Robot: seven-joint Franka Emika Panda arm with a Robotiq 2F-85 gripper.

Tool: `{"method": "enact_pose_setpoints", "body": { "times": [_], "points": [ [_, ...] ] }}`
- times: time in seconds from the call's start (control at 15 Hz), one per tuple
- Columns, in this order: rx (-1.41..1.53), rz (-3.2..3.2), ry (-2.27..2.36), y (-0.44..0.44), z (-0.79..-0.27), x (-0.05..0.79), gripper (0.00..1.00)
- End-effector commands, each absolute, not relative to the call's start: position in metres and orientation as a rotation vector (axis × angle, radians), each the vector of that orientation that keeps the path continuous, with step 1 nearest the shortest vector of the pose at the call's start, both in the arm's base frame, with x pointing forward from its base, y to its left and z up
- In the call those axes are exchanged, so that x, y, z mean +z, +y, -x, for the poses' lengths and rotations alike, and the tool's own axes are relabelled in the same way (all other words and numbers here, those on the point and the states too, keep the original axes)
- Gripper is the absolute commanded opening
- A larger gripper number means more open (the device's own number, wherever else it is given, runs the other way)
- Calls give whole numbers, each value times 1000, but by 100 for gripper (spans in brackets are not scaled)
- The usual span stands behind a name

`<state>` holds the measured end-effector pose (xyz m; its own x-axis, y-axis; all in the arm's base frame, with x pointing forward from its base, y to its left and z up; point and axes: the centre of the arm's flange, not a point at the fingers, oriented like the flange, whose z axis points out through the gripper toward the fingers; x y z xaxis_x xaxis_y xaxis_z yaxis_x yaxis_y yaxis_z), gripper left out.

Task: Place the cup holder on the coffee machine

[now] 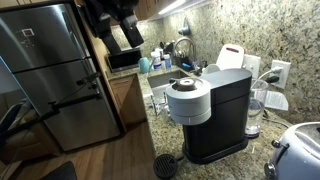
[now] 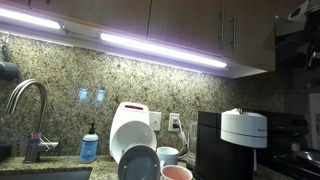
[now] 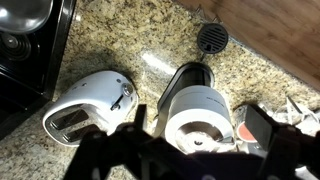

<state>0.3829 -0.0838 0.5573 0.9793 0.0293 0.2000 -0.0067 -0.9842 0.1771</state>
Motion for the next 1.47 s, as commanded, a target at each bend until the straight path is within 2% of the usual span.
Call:
{"method": "enact_pose_setpoints", "body": {
  "times": [0.0,0.4,0.47,0.53,0.87,1.4],
  "points": [
    [334,-2920,-48,-75,-395,554,100],
    [249,-2938,-1,-54,-422,528,100],
    [187,-2944,-3,-51,-420,530,100],
    [302,-2948,17,-84,-383,557,100],
    [302,-2948,17,-84,-383,557,100],
    [181,-2933,1,-66,-430,527,100]
  ]
}}
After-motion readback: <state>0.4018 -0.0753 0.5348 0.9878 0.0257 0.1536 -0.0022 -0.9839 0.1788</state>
